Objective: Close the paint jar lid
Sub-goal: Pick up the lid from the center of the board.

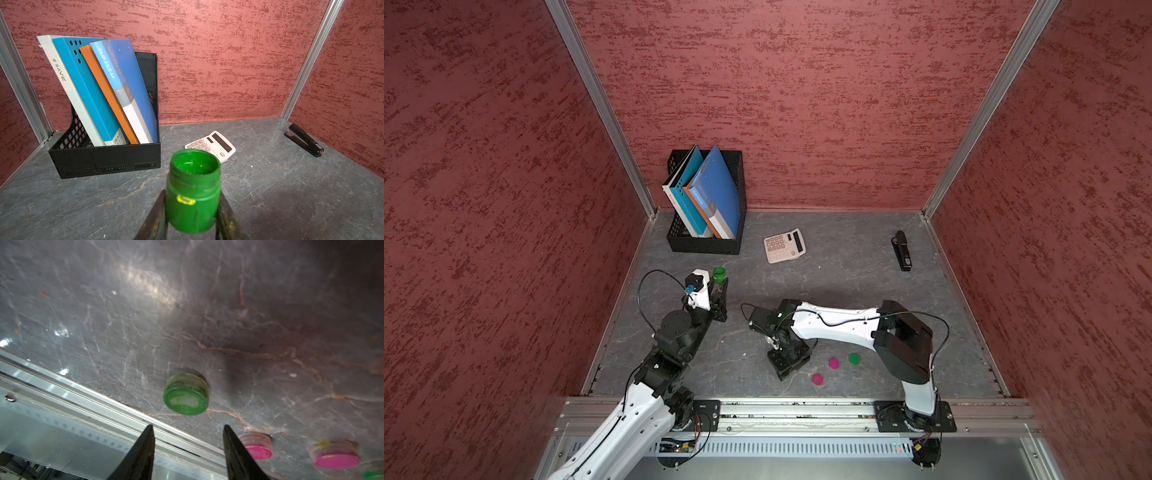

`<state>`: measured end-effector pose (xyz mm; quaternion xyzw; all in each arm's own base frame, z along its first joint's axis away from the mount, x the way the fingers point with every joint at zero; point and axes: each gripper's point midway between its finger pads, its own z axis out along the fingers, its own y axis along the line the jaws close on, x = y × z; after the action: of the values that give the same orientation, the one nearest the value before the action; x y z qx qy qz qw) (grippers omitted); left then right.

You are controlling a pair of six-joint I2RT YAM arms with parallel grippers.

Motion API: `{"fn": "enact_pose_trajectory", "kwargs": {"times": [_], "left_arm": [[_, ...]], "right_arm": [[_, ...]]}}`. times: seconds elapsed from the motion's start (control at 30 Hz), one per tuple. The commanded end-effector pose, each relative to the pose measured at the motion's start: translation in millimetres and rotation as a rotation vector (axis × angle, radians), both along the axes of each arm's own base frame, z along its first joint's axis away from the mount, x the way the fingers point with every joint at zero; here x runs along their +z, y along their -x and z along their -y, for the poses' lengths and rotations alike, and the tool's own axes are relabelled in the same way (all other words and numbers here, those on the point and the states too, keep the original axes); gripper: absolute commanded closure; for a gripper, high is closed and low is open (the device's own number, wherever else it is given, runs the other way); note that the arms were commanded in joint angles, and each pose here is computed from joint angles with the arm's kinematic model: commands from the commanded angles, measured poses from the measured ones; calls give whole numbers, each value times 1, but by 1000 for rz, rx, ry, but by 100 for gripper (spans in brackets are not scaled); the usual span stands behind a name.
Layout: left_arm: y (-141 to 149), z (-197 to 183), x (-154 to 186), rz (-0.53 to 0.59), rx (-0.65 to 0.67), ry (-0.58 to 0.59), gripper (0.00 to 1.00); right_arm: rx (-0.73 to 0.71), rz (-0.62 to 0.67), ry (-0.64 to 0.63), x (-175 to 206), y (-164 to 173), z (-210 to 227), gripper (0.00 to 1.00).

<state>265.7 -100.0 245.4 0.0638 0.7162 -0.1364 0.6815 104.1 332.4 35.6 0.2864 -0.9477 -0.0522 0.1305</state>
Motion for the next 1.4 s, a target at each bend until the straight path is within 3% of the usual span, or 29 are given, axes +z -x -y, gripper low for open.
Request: {"fn": "enact_pose_trajectory", "kwargs": {"times": [0.0,0.53,0.87,1.23,1.37], "left_arm": [[1,-4,3,6,14,9,72],[7,-9,7,5,22,12,71],[7,-10,5,3,28,10,71],[8,-11,4,1,31,16,71],[8,-12,5,1,33,18,71]], "right_arm": [[34,-8,-11,-8,3,-4,49],[50,8,-4,-20,-3,-9,51],[46,24,3,-21,-7,-10,63],[31,50,5,-21,-12,-12,63],[26,61,4,-20,-14,-13,68]]}}
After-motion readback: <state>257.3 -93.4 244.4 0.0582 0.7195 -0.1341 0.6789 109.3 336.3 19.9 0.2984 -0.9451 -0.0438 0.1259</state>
